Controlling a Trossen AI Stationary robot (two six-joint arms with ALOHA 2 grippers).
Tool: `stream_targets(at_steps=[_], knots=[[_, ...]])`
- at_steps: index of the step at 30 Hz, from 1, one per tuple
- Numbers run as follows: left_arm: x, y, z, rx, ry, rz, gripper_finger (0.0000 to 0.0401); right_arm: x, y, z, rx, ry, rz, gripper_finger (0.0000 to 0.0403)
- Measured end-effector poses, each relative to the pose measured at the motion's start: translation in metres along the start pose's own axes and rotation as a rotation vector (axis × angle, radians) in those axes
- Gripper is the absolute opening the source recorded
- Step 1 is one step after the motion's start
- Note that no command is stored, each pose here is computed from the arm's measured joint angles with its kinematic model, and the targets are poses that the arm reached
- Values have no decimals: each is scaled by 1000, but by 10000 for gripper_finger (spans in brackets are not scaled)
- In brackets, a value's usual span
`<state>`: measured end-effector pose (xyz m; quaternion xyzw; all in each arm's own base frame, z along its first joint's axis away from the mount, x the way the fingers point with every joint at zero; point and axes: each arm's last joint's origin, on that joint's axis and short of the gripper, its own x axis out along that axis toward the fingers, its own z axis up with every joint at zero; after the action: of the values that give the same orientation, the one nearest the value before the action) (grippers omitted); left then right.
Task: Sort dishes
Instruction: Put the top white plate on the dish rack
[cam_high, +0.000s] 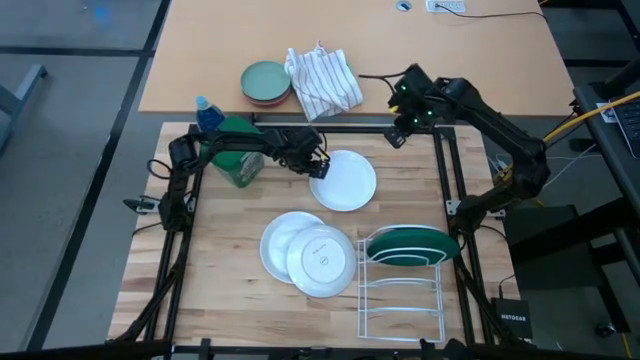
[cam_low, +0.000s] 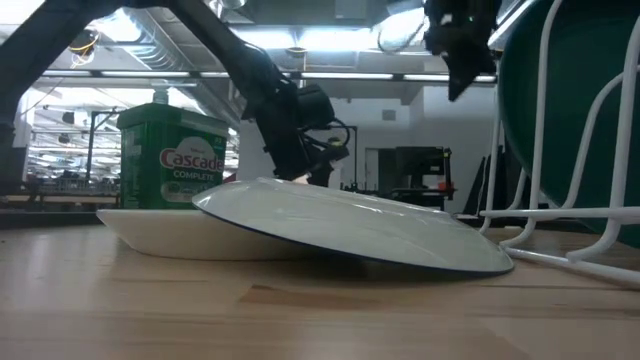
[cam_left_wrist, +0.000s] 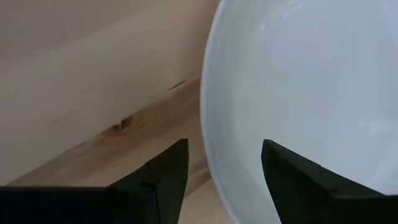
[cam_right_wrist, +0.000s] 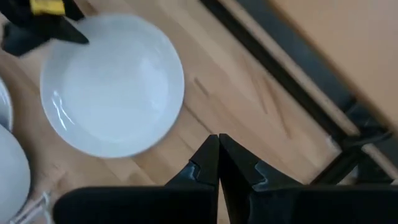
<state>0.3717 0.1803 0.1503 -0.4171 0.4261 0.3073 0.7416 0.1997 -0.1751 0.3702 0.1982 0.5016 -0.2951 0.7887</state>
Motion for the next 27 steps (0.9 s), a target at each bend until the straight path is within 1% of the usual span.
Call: stream_targets(at_steps=[4, 9, 13, 17, 19, 21, 27], knots=[[2, -2, 2, 3, -14, -28, 192, 17, -12, -7, 25, 56, 12, 12], [2, -3, 3, 17, -23, -42, 192, 35, -24, -13, 65, 76, 2, 12], [2, -3, 3, 58, -23, -42, 192, 45, -27, -17, 76, 96, -2, 12], [2, -3, 3, 73, -23, -42, 190, 51, -26, -20, 74, 109, -2, 12], [2, -3, 3, 83, -23, -41, 180, 53, -26, -21, 74, 112, -2, 12], [2, -3, 3, 85, -22, -40, 163, 54, -26, -22, 74, 117, -2, 12], [3, -3, 3, 125, -25, -40, 91, 54, -26, -22, 74, 116, -2, 12]])
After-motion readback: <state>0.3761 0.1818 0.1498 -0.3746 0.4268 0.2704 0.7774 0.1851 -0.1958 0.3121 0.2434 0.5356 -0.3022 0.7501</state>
